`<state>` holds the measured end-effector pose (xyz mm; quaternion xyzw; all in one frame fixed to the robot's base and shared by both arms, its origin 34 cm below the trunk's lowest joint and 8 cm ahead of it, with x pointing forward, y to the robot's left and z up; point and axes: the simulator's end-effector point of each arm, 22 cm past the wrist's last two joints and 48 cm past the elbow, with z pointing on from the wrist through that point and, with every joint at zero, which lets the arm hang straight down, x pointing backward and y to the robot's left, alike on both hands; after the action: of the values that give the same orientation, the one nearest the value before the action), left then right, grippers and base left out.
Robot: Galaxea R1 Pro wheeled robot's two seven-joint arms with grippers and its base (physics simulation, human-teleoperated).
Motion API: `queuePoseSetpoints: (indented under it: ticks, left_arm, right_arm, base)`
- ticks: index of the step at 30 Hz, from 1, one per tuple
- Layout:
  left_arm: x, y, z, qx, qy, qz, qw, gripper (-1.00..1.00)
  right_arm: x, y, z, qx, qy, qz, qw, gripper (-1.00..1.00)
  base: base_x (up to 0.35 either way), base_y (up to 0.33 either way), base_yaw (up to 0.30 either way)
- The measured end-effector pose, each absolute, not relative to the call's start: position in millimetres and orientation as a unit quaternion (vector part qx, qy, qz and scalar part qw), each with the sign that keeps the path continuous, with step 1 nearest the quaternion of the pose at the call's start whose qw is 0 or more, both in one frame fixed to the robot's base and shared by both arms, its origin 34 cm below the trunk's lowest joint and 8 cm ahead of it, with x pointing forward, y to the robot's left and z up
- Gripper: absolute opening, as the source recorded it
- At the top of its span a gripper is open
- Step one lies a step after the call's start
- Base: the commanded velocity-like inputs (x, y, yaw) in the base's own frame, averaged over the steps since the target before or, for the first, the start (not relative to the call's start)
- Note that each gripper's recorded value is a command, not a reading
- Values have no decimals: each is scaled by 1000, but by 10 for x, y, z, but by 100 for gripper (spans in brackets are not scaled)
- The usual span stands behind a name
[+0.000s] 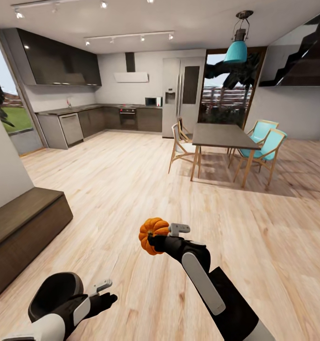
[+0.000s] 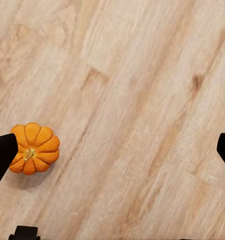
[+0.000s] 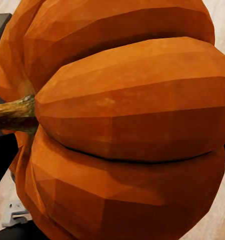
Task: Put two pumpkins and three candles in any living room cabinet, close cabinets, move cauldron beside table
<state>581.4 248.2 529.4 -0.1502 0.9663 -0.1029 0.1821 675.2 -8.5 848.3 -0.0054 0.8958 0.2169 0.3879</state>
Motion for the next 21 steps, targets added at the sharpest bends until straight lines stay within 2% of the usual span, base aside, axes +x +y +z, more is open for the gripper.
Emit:
queuePoseSetpoints:
  ticks: [7,15,21]
  left_arm:
    - [5801,2478,5170,-150,966,-107,179,100]
    - [5803,2456,5042,-149,966,-113,181,100]
    - [5814,2399,4952,-146,964,-127,184,100]
  right_arm:
    - [6748,-77,8363,-5,896,218,388,-100]
    - [6726,-59,8222,-4,895,223,386,-100]
    - [6720,-62,8108,-4,896,222,385,-100]
  base:
    - [-150,0,0]
    - [-23,2,0]
    - [-234,113,0]
